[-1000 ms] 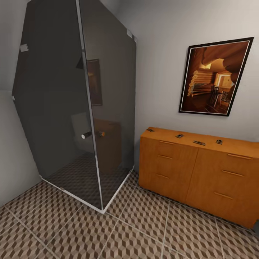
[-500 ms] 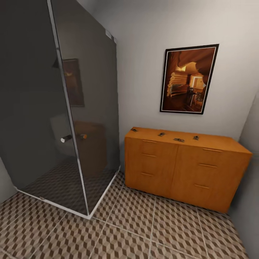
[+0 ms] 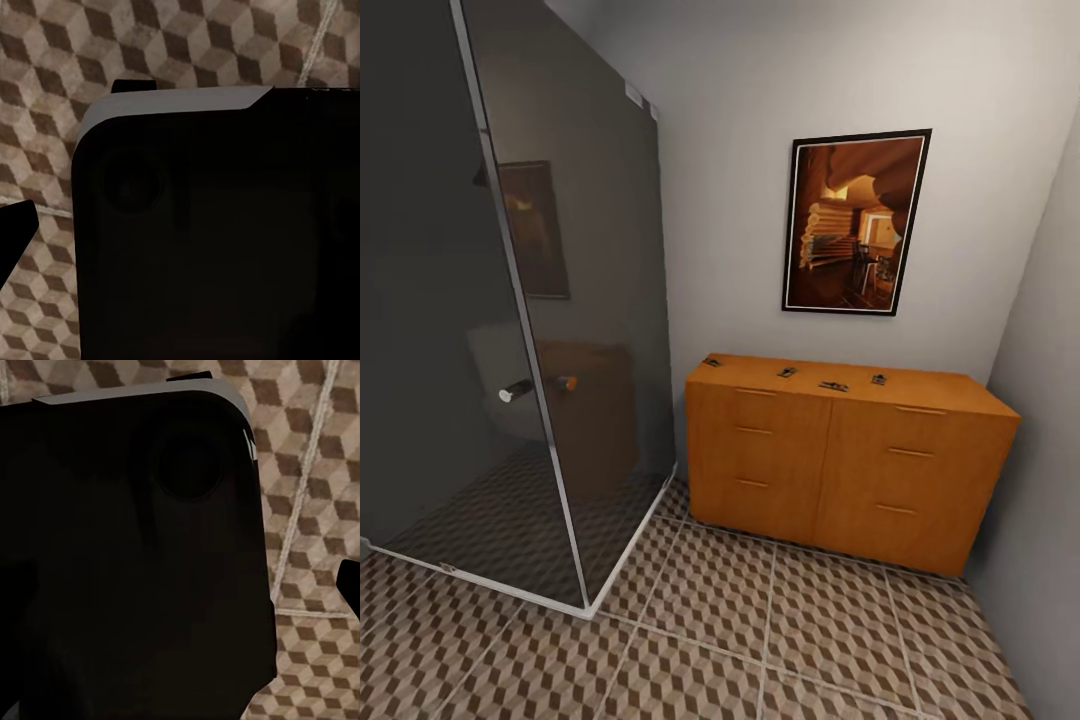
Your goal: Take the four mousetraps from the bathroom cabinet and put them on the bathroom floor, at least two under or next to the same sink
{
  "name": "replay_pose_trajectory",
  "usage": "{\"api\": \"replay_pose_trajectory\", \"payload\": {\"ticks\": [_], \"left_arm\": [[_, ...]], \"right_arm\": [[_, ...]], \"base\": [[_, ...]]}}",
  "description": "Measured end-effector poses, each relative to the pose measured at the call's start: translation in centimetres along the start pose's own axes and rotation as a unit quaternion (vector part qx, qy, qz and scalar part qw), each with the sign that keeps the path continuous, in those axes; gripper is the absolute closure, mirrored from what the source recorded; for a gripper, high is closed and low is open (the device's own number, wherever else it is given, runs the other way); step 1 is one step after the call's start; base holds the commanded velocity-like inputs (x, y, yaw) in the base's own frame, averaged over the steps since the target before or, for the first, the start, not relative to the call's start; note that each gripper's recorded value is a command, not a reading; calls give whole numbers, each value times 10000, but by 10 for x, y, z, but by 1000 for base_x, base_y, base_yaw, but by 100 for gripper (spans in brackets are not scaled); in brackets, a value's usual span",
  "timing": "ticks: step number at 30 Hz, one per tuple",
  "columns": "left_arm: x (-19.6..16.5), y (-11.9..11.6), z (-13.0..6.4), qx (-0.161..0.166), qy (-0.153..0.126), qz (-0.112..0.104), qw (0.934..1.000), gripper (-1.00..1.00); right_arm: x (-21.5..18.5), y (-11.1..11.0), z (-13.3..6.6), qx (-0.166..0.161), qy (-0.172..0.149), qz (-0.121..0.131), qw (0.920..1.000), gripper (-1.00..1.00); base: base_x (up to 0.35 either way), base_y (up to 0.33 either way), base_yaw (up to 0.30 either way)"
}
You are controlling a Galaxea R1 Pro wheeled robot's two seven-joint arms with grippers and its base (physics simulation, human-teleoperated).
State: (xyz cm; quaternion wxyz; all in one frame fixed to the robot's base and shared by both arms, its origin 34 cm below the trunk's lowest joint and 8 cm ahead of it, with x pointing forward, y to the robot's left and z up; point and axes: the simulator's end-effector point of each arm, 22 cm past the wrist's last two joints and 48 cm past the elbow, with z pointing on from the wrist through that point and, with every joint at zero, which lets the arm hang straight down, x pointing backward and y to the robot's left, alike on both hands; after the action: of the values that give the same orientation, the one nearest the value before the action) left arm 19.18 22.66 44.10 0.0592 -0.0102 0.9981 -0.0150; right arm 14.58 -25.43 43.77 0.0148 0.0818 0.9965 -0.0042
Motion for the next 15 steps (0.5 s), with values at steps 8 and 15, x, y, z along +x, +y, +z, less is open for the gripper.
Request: {"api": "replay_pose_trajectory", "payload": {"ticks": [8,15], "left_arm": [[0,0,0,1,-3,17,10000,-100],[0,0,0,2,-2,27,10000,-100]], "right_arm": [[0,0,0,3,5,-5,10000,-100],[0,1,0,-2,4,-9,10000,-100]], "base": [[0,0,-7],[0,0,-1]]}}
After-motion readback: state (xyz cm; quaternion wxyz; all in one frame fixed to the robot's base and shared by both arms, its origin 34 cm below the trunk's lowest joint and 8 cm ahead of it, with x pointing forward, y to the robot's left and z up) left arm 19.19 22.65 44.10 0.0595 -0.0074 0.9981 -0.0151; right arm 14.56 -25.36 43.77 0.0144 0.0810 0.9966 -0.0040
